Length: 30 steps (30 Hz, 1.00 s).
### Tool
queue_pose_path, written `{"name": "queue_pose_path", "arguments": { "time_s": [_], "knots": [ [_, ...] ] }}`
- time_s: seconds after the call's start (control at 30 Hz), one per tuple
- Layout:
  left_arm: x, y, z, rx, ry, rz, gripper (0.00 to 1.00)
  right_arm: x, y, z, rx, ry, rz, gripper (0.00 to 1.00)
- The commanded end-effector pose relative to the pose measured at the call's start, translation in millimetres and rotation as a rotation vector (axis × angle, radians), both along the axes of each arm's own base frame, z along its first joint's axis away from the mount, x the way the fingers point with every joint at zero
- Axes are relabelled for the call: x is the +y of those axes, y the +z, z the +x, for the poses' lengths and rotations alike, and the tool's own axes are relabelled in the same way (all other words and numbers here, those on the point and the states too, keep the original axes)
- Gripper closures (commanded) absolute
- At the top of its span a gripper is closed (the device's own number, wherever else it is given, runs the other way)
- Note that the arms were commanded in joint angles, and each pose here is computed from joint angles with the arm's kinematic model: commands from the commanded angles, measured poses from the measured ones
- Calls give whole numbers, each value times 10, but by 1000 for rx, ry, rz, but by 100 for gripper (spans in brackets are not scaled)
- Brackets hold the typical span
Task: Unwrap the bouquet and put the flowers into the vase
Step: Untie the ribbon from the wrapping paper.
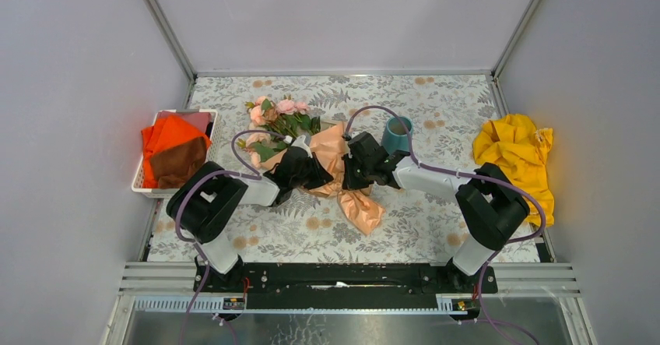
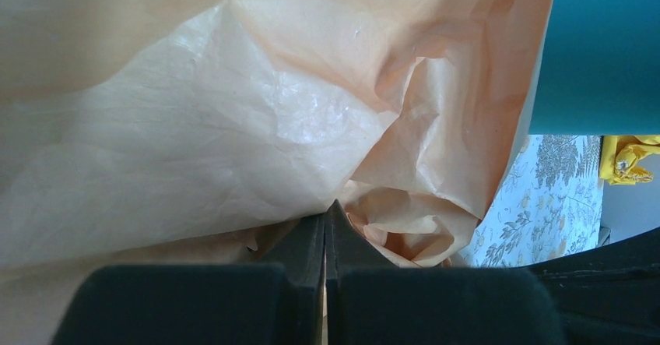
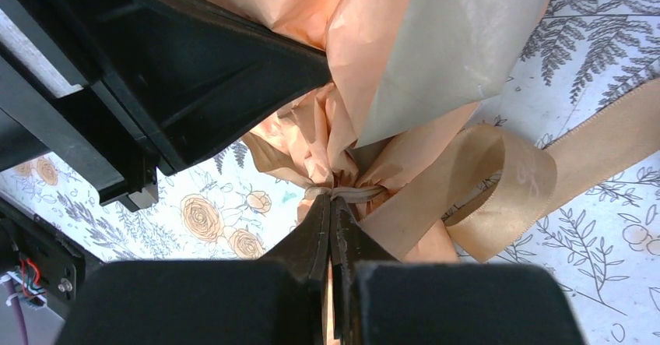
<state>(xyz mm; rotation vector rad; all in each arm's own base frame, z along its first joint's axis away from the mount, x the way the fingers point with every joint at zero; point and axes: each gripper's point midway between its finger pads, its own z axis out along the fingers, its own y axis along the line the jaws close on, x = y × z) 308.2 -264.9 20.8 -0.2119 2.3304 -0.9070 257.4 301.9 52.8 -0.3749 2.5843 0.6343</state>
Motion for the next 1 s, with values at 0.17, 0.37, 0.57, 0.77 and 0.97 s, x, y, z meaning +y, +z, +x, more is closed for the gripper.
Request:
{"name": "queue_pose_path", "arguments": {
  "time_s": [0.17, 0.37, 0.57, 0.77, 0.97],
  "knots": [
    [294, -633, -334, 184, 10, 157, 100, 78, 572, 171, -135, -17, 66, 100],
    [293, -665, -339, 191, 8, 159, 100, 76, 795, 193, -175, -30, 100, 97],
    [297, -677, -342, 192, 8, 163, 100, 71, 948, 190, -199, -37, 127, 98],
    [295, -695, -351, 196, 5, 162, 100, 94, 1128, 158, -224, -20, 174, 98],
    [300, -712, -359, 200, 5, 165, 100, 96, 1297, 137, -260, -9, 215, 98]
  ]
}}
